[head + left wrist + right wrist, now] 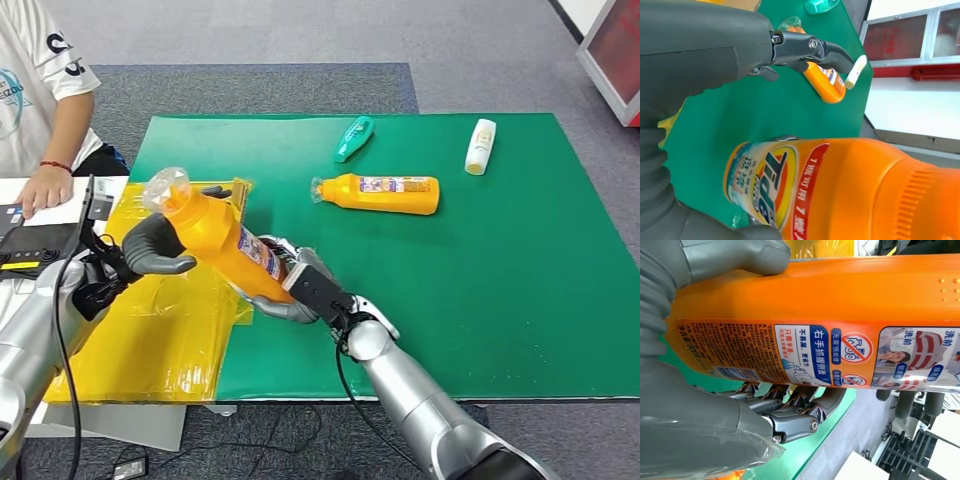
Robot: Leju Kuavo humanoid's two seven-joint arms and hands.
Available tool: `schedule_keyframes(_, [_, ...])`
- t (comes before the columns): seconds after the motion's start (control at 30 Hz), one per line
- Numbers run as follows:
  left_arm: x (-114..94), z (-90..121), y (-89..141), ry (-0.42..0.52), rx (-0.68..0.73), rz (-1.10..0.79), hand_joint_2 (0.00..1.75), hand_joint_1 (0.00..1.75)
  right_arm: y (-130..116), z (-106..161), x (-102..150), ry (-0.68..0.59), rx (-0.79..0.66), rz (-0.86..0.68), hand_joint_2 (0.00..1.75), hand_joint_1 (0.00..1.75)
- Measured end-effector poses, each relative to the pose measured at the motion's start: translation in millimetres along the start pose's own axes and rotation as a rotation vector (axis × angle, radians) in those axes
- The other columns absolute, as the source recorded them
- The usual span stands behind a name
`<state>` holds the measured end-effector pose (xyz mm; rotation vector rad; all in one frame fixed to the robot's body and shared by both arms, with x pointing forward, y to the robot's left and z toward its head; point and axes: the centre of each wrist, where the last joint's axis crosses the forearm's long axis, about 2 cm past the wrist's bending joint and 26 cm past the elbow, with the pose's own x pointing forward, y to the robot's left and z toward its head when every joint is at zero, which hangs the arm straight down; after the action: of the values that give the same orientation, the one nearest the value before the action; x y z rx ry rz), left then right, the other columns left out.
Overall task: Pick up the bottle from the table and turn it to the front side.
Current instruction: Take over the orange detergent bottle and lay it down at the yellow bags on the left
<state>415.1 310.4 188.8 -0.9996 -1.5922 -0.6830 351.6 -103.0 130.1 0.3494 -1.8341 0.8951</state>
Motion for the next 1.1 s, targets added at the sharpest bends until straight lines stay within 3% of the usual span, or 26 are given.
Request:
schedule_keyframes(0.63, [-13,-29,-21,-0.085,-0.099,0.114,1.75,0.00,2,-2,1,0.000,0.009,0.020,1.75,1.75])
schedule_keyframes(1.1, [-17,-34,-27,-0.065,-0.131,0.147,1.75,0.00,8,-4,4,0.007,0.039,0.031,1.75,1.75])
